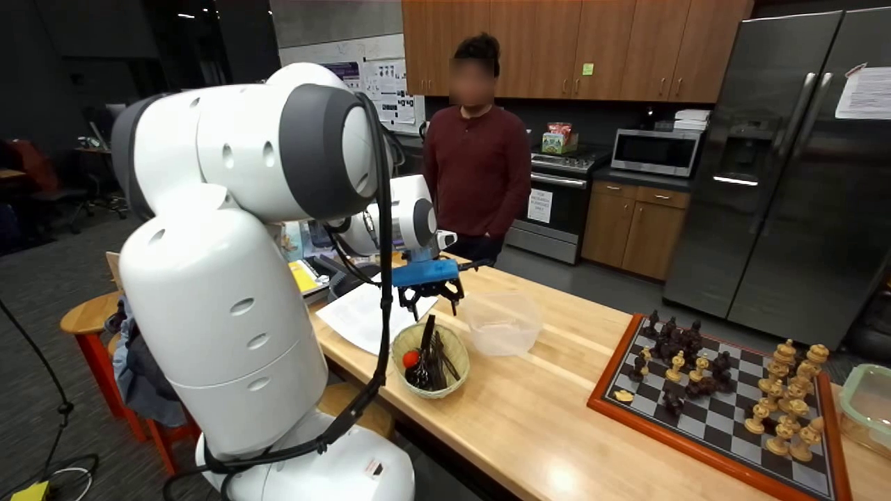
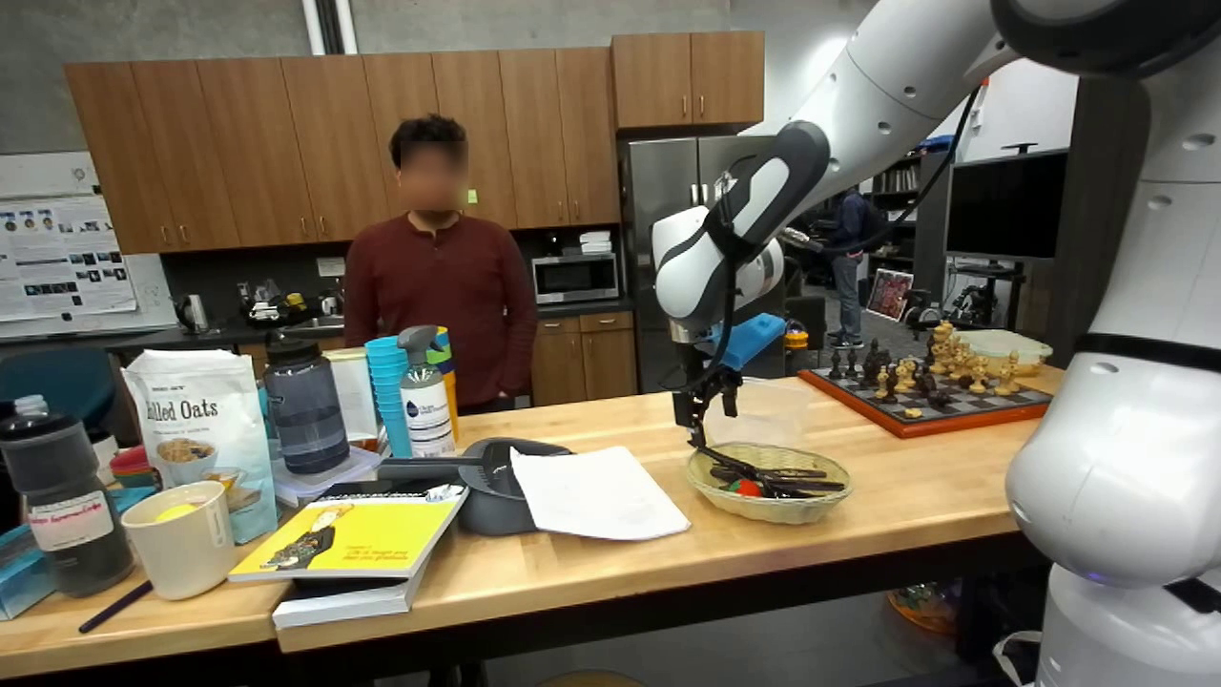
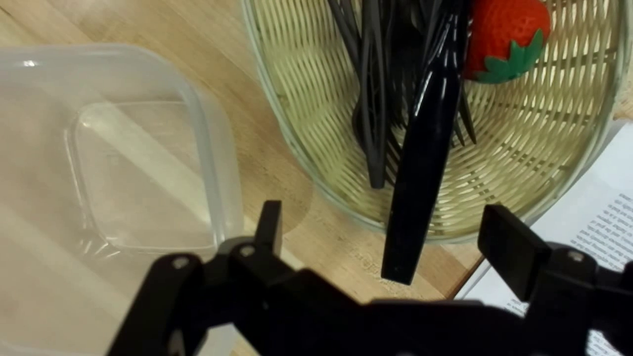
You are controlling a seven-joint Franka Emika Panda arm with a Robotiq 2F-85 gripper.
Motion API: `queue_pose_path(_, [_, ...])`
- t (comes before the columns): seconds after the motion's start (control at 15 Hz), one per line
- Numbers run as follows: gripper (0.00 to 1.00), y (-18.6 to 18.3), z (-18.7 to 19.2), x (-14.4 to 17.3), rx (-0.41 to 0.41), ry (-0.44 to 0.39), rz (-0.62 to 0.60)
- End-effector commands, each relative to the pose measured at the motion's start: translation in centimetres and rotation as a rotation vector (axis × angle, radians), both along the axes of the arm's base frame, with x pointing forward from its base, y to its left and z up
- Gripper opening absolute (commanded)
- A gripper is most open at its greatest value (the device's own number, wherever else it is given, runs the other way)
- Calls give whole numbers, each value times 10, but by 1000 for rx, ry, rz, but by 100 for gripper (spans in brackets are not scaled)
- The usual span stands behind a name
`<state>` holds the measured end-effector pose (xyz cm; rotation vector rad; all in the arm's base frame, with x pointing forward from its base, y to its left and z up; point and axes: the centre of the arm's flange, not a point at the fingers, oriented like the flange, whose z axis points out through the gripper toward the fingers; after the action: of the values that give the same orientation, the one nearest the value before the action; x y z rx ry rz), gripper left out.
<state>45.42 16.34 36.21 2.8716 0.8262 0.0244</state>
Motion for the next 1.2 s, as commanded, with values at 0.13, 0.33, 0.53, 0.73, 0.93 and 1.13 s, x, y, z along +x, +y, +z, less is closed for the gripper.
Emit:
queue_pose_path(0.13, [100, 0, 0, 0, 0, 0, 0])
queue_pose_path(0.33, [100, 1, 0, -2, -6, -3, 2])
queue_pose_path(0.53, [100, -5, 0, -10, -31, -11, 6])
queue_pose_path(0.73, [100, -19, -6, -22, -66, 1, 28])
queue_pose_path(0.93, [100, -39, -14, -39, -82, 19, 56])
queue_pose_path(1.13, [100, -59, -22, -54, -93, 31, 61])
